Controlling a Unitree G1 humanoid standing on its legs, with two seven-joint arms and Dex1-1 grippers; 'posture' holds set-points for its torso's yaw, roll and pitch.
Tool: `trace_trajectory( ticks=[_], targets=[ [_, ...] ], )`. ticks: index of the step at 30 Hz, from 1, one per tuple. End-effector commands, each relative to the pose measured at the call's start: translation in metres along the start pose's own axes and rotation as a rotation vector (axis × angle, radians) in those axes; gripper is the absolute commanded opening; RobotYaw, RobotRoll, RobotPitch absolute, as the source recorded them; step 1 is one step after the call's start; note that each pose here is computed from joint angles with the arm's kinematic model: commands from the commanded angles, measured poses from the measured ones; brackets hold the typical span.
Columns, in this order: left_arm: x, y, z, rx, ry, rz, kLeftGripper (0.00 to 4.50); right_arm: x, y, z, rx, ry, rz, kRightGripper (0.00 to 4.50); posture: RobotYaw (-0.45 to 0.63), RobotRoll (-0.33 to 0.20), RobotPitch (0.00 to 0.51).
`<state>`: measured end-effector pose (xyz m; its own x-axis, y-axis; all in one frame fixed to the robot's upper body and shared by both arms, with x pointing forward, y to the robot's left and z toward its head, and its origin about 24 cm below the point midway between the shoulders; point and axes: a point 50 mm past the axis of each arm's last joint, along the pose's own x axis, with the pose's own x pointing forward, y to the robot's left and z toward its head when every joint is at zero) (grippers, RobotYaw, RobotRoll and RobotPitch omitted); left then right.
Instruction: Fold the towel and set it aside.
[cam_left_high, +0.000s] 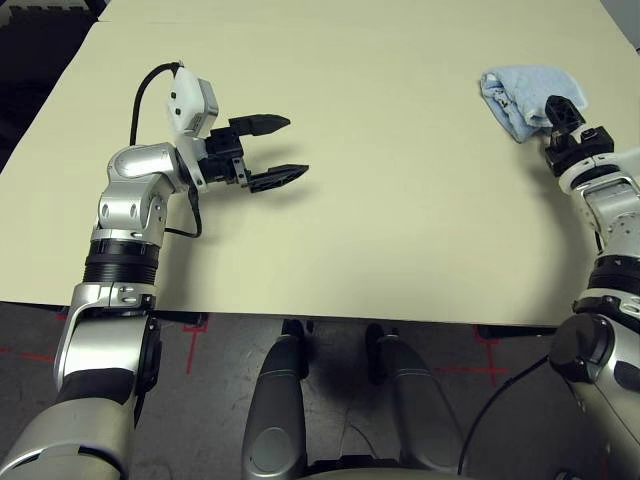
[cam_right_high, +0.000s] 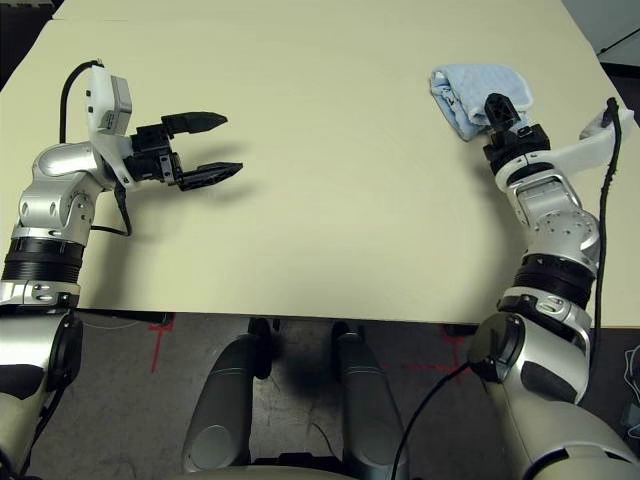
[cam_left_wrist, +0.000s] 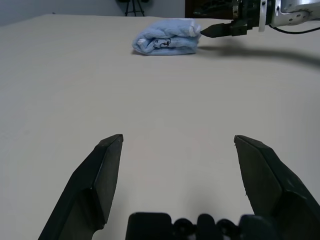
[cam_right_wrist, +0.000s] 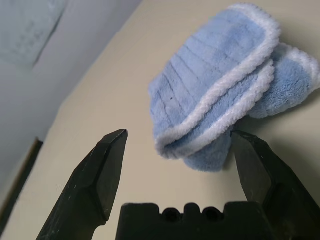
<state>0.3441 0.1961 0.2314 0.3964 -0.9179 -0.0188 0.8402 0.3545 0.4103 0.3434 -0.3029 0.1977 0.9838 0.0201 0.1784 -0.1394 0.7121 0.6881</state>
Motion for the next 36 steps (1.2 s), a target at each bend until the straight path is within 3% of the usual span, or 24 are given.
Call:
trace_trajectory(
  ticks=[1,6,11,15,24,30,36],
  targets=[
    [0.001,-0.002,0.0,0.016,0.011,-0.019,4.5,-0.007,0.006,0.016,-0.09,-0.025,0.057,4.47,0.0,0.0,0.303],
    [0.002,-0.003,-0.001,0.015,0.01,-0.021,4.5,-0.004,0.025,0.023,-0.275,-0.107,0.236,4.47,0.0,0.0,0.301],
    [0.004,-0.002,0.001,0.02,0.0,-0.005,4.5,0.017,0.038,0.003,-0.503,-0.162,0.347,4.47,0.02,0.0,0.293],
    [0.007,0.0,0.002,0.04,-0.022,0.058,4.5,0.035,0.038,-0.017,-0.539,-0.208,0.306,4.47,0.05,0.0,0.291],
    [0.013,0.027,-0.005,0.036,-0.066,0.564,4.5,0.06,0.049,-0.058,-0.579,-0.211,0.142,4.47,0.09,0.0,0.287],
    [0.0,0.043,-0.026,-0.026,-0.06,0.897,4.5,0.064,0.046,-0.07,-0.571,-0.153,0.104,4.47,0.07,0.0,0.281],
    [-0.022,0.052,-0.046,-0.088,-0.051,1.211,4.5,0.064,0.04,-0.066,-0.558,-0.12,0.099,4.47,0.06,0.0,0.272]
  ],
)
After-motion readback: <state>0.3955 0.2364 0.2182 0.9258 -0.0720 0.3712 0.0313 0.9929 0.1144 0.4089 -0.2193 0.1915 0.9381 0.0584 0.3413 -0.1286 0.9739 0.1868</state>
